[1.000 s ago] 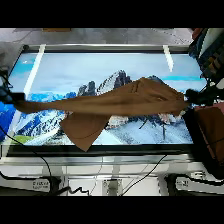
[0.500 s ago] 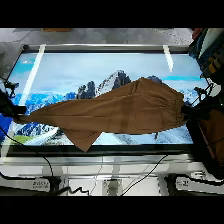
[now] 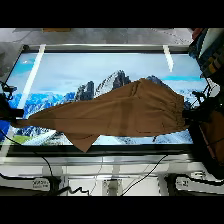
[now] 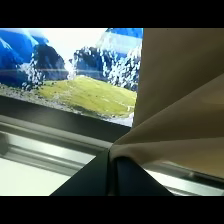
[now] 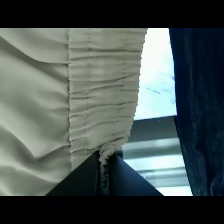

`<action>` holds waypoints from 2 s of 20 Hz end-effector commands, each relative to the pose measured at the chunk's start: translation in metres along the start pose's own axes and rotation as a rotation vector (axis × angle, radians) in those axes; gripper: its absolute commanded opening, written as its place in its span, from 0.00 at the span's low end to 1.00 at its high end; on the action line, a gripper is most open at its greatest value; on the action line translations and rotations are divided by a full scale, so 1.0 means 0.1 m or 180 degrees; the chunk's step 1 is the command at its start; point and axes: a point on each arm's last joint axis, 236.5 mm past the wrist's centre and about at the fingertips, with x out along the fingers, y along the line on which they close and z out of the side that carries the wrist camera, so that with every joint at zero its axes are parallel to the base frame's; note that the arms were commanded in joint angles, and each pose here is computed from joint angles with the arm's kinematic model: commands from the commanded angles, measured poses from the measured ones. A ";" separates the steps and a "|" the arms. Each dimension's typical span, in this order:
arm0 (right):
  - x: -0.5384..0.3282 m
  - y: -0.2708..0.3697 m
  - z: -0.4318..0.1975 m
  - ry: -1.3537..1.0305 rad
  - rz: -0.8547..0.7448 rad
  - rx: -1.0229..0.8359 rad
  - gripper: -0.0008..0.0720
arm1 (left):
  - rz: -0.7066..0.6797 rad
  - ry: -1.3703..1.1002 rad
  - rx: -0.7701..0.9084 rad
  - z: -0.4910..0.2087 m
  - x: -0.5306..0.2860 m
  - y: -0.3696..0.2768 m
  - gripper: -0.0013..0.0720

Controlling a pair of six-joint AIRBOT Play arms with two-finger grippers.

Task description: Fold the clothes and pants, and hang the long-sleeved shirts on hangers.

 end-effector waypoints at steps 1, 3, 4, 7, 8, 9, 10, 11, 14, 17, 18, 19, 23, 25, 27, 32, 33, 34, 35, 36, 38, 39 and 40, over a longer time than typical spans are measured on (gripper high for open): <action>-0.02 -0.07 -0.04 0.0034 -0.0102 -0.0108 0.04 | 0.0030 -0.0011 -0.0067 -0.03 0.02 0.10 0.04; -0.14 -0.07 0.17 -0.0377 -0.0131 -0.0108 0.04 | 0.0098 -0.0252 -0.0068 0.10 -0.05 0.18 0.04; -0.25 -0.04 0.31 -0.0682 -0.0116 -0.0108 0.04 | 0.0170 -0.0435 0.0034 0.19 -0.14 0.22 0.04; -0.64 0.09 0.60 -0.1614 -0.0012 -0.0062 0.04 | 0.0554 -0.1127 0.0672 0.55 -0.55 0.37 0.04; -0.68 0.11 0.58 -0.1788 0.0001 -0.0006 0.04 | 0.0728 -0.1394 0.0838 0.68 -0.75 0.41 0.04; -0.68 0.10 0.54 -0.1922 -0.0010 0.0080 0.04 | 0.0900 -0.1669 0.0945 0.81 -0.98 0.44 0.04; -0.67 0.08 0.48 -0.2046 -0.0032 0.0152 0.04 | 0.1107 -0.1979 0.1059 0.93 -1.25 0.47 0.04; -0.65 0.07 0.41 -0.2127 -0.0053 0.0221 0.04 | 0.1298 -0.2249 0.1153 1.02 -1.51 0.49 0.04; -0.45 0.04 0.11 -0.2075 -0.0114 0.0329 0.04 | 0.1107 -0.2494 0.1295 0.99 -1.74 0.25 0.04; -0.29 0.01 -0.11 -0.1929 -0.0196 0.0305 0.04 | 0.0726 -0.2142 0.1318 0.77 -1.40 0.05 0.04; -0.29 -0.01 -0.14 -0.1906 -0.0228 0.0296 0.04 | 0.0683 -0.2064 0.1348 0.72 -1.30 0.01 0.04; -0.29 -0.03 -0.13 -0.1910 -0.0252 0.0290 0.04 | 0.0618 -0.1932 0.1383 0.64 -1.17 -0.04 0.04; -0.30 -0.03 -0.13 -0.1914 -0.0261 0.0288 0.04 | 0.0262 -0.1328 0.1488 0.25 -0.65 -0.25 0.04; -0.26 -0.03 -0.18 -0.1835 -0.0264 0.0287 0.04 | 0.0285 -0.1173 0.1516 0.15 -0.53 -0.22 0.04; -0.22 -0.03 -0.25 -0.1728 -0.0258 0.0289 0.05 | 0.0302 -0.1148 0.1514 0.14 -0.51 -0.19 0.04; -0.04 -0.14 -0.66 -0.1119 -0.0434 0.0266 0.04 | 0.0319 -0.1030 0.1471 0.06 -0.47 -0.15 0.04; -0.01 -0.19 -0.76 -0.0974 -0.0508 0.0255 0.04 | 0.0357 -0.1003 0.1351 0.04 -0.47 -0.10 0.04; 0.00 -0.22 -0.83 -0.0878 -0.0557 0.0256 0.04 | 0.0328 -0.0992 0.1306 0.03 -0.46 -0.10 0.04; 0.02 -0.23 -0.90 -0.0782 -0.0569 0.0256 0.04 | 0.0281 -0.0963 0.1292 0.00 -0.45 -0.11 0.04; 0.03 -0.22 -0.96 -0.0698 -0.0564 0.0216 0.04 | 0.0256 -0.0941 0.1277 -0.03 -0.44 -0.11 0.04; 0.05 -0.21 -1.05 -0.0573 -0.0553 0.0203 0.04 | 0.0156 -0.0902 0.1218 -0.08 -0.41 -0.12 0.05; 0.05 -0.21 -1.05 -0.0570 -0.0548 0.0203 0.05 | 0.0122 -0.0880 0.1192 -0.11 -0.39 -0.12 0.05; 0.05 -0.21 -1.04 -0.0589 -0.0548 0.0202 0.16 | 0.0083 -0.0864 0.1166 -0.13 -0.38 -0.12 0.05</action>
